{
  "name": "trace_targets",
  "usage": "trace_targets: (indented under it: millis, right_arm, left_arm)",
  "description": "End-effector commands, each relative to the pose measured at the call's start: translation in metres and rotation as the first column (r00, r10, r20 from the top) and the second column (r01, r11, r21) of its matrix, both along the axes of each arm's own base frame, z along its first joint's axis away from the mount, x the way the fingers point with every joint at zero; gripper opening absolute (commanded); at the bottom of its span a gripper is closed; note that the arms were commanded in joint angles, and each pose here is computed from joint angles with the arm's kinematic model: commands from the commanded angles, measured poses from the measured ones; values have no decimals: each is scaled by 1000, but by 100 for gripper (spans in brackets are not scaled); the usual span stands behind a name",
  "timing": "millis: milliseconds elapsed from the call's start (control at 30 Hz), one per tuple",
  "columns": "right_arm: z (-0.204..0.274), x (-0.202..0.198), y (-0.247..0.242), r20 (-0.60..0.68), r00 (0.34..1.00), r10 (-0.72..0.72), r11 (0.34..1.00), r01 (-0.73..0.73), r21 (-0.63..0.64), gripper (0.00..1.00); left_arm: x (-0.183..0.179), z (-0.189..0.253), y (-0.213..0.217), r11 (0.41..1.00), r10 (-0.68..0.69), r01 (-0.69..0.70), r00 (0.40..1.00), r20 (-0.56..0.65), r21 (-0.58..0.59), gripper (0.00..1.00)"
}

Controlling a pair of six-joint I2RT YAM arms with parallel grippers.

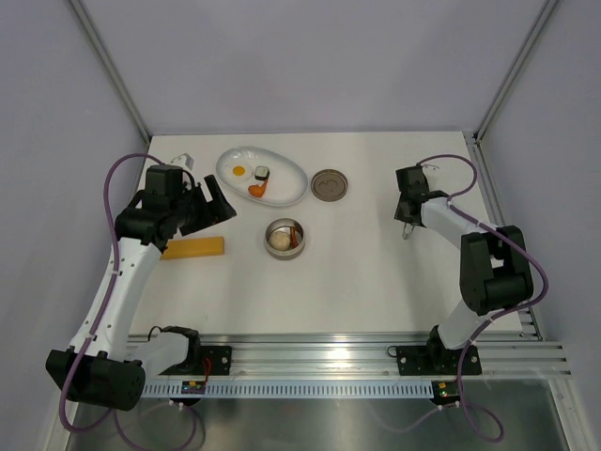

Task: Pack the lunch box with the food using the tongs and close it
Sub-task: Place the clamp at the center of the board, then pick up the fake food from the plate.

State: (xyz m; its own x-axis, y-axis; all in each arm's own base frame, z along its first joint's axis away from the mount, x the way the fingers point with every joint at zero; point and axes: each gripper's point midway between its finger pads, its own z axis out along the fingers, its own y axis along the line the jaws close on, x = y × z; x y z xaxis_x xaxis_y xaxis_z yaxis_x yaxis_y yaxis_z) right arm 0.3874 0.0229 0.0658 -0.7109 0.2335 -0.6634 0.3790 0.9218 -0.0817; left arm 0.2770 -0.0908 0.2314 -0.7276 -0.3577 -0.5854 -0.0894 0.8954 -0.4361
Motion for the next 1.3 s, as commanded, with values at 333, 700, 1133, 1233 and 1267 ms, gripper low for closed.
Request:
trace_targets:
  millis: [333, 700, 1133, 1233, 1267]
  right_arm:
    - [13, 21, -2, 54, 998, -29, 997, 26, 66, 99]
    - [80, 43, 66, 167, 978, 123, 959, -160, 233, 99]
    - [23, 104, 157, 20, 979, 204, 891, -194, 411, 74]
    - [13, 110, 166, 11, 978, 206, 877, -190, 442, 72]
    - [10, 111, 168, 10, 978, 207, 873, -189, 450, 71]
  left_arm:
    - [-1, 7, 5, 1000, 15, -16, 999, 41, 13, 82]
    - [-1, -6, 5, 1000, 10, -10, 1000, 28, 16, 83]
    - [-5, -1, 9, 999, 9, -11, 999, 37, 37, 83]
    - [-6, -2, 9, 999, 9, -11, 999, 33, 40, 83]
    - [-6, -2, 10, 999, 9, -11, 999, 33, 42, 83]
